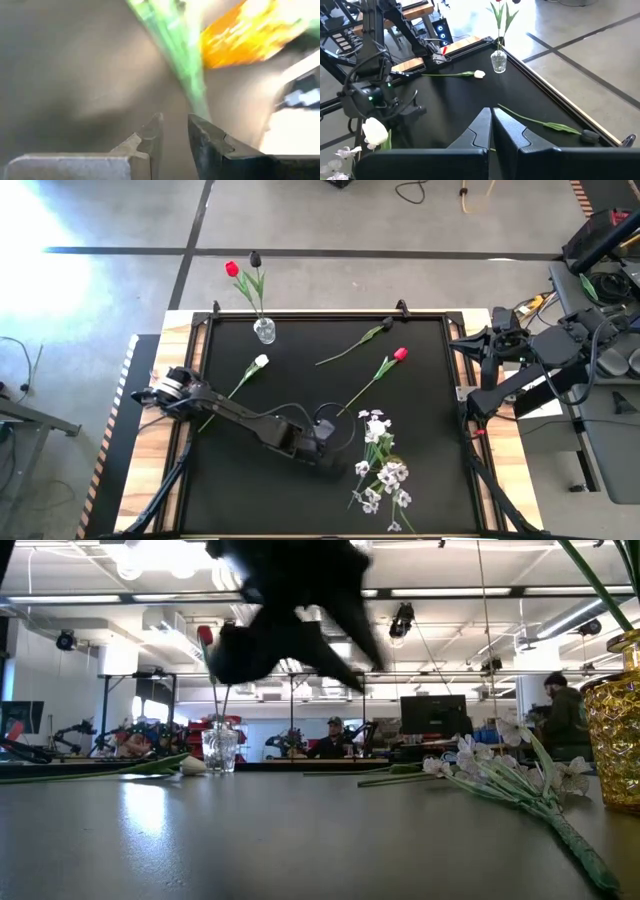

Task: Sort flowers into vase by color
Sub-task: Put the white flower into the yellow vase

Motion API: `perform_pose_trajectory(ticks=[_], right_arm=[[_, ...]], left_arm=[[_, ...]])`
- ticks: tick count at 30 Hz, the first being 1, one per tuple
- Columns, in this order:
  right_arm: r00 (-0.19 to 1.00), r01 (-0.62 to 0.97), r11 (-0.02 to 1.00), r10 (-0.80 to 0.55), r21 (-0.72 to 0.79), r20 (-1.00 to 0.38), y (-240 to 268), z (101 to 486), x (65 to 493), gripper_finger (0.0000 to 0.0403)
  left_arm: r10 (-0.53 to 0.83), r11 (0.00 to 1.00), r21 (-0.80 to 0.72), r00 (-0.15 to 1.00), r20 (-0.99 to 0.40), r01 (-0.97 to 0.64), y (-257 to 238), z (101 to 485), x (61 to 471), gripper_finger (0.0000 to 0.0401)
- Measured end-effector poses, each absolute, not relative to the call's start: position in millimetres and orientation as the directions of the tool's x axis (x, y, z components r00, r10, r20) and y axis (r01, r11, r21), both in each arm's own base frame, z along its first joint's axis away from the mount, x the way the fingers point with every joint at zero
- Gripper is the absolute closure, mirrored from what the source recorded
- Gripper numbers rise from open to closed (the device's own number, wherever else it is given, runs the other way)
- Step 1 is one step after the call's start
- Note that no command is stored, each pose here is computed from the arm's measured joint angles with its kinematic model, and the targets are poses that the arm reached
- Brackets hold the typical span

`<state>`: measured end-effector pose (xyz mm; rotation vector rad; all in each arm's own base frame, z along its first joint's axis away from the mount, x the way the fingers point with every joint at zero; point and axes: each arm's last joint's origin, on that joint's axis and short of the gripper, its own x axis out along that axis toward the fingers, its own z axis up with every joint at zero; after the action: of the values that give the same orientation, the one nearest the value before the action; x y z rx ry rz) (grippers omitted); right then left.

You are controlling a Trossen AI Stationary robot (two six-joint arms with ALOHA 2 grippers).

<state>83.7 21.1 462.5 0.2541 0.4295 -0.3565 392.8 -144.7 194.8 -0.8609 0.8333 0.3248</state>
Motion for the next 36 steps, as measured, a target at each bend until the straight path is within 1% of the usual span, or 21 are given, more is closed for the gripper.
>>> perform_pose_trajectory(ticks=[2, 5, 9, 12, 15, 18, 20, 23, 26, 31, 34, 36], right_arm=[[0.847, 0.388, 0.907, -0.282, 0.162, -0.450, 21.9, 462.2, 85.2, 0.0394], [0.842, 0.390, 0.908, -0.285, 0.152, -0.457, 24.0, 461.3, 89.4, 0.0394], [0.838, 0.391, 0.909, -0.287, 0.144, -0.464, 25.8, 460.6, 93.2, 0.0394], [0.831, 0.393, 0.910, -0.291, 0.132, -0.474, 28.5, 459.3, 98.5, 0.0394], [0.829, 0.394, 0.910, -0.292, 0.128, -0.477, 29.2, 458.9, 100.1, 0.0394], [0.826, 0.395, 0.910, -0.294, 0.123, -0.482, 30.5, 458.2, 102.6, 0.0394], [0.825, 0.395, 0.910, -0.294, 0.121, -0.483, 30.8, 458.1, 103.2, 0.0394], [0.825, 0.395, 0.910, -0.294, 0.122, -0.482, 30.8, 458.2, 103.3, 0.0394], [0.826, 0.395, 0.910, -0.294, 0.123, -0.482, 30.8, 458.2, 103.4, 0.0394], [0.826, 0.395, 0.910, -0.293, 0.123, -0.481, 30.9, 458.3, 103.5, 0.0394], [0.827, 0.395, 0.910, -0.294, 0.124, -0.480, 30.7, 458.4, 103.2, 0.0394], [0.827, 0.396, 0.910, -0.294, 0.124, -0.480, 30.7, 458.4, 103.1, 0.0394]], left_arm=[[-0.088, 0.579, -0.628, 0.725, -0.683, -0.521, -144.9, 188.3, 400.7, 0.0329], [-0.090, 0.504, -0.718, 0.797, -0.597, -0.481, -142.5, 174.3, 408.3, 0.0350], [0.006, 0.443, -0.721, 0.806, -0.592, -0.533, -134.2, 155.3, 411.7, 0.0382], [0.041, 0.438, -0.710, 0.802, -0.596, -0.551, -129.5, 149.1, 417.2, 0.0384], [0.039, 0.477, -0.698, 0.806, -0.590, -0.534, -128.6, 147.2, 427.1, 0.0366], [0.033, 0.501, -0.696, 0.815, -0.578, -0.514, -129.1, 146.7, 438.8, 0.0333], [0.032, 0.504, -0.703, 0.825, -0.564, -0.501, -130.0, 146.6, 446.4, 0.0307], [0.042, 0.508, -0.690, 0.815, -0.578, -0.516, -130.9, 136.7, 452.4, 0.0272], [0.052, 0.511, -0.675, 0.803, -0.594, -0.533, -132.1, 124.6, 458.6, 0.0249], [0.048, 0.512, -0.689, 0.817, -0.574, -0.514, -136.8, 123.1, 476.6, 0.0235], [0.075, 0.542, -0.628, 0.777, -0.625, -0.558, -138.6, 122.4, 483.9, 0.0235], [0.119, 0.559, -0.554, 0.721, -0.683, -0.617, -138.5, 121.9, 485.8, 0.0237]])
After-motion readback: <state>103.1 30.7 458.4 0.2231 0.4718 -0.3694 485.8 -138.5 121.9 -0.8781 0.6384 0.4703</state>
